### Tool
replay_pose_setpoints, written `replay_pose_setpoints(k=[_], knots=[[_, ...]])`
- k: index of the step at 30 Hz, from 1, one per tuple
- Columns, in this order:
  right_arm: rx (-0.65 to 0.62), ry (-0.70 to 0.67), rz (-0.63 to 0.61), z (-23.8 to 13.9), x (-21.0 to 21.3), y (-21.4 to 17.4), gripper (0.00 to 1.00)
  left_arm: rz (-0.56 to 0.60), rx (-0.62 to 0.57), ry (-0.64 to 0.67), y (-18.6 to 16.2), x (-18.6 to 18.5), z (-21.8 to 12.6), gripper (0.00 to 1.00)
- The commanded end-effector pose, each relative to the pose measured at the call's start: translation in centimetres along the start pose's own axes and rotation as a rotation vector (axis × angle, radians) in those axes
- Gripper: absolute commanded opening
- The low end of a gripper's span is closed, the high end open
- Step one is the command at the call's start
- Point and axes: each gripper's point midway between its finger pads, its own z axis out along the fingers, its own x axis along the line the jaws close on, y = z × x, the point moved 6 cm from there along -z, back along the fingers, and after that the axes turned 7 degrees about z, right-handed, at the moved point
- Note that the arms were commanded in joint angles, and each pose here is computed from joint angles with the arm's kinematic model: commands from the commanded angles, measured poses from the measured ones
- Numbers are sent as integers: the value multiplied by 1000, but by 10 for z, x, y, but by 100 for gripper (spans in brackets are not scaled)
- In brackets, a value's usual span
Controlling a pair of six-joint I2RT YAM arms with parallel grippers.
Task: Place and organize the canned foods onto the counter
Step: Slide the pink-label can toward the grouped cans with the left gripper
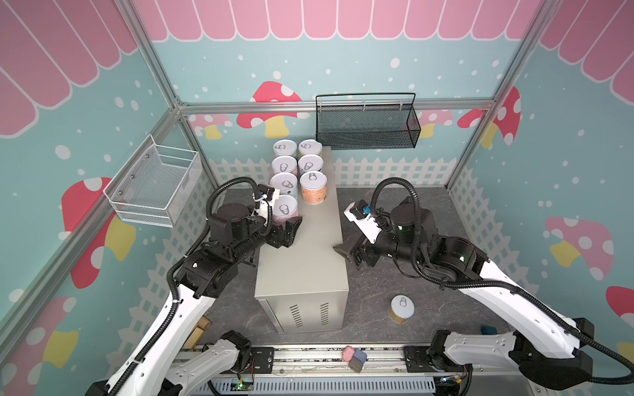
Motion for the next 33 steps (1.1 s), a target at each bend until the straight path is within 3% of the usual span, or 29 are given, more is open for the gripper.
replay_pose_setpoints(k=[1, 18, 33], knots=[[-38, -6, -3, -8, -2, 4, 98, 9, -3, -1, -6, 0, -6, 92], [-41, 11, 13, -4, -2, 2, 98, 9, 0, -11, -12, 1, 1, 75], [-47, 7, 20, -4, -2, 3, 98, -32, 1, -10, -16, 15, 8, 74]])
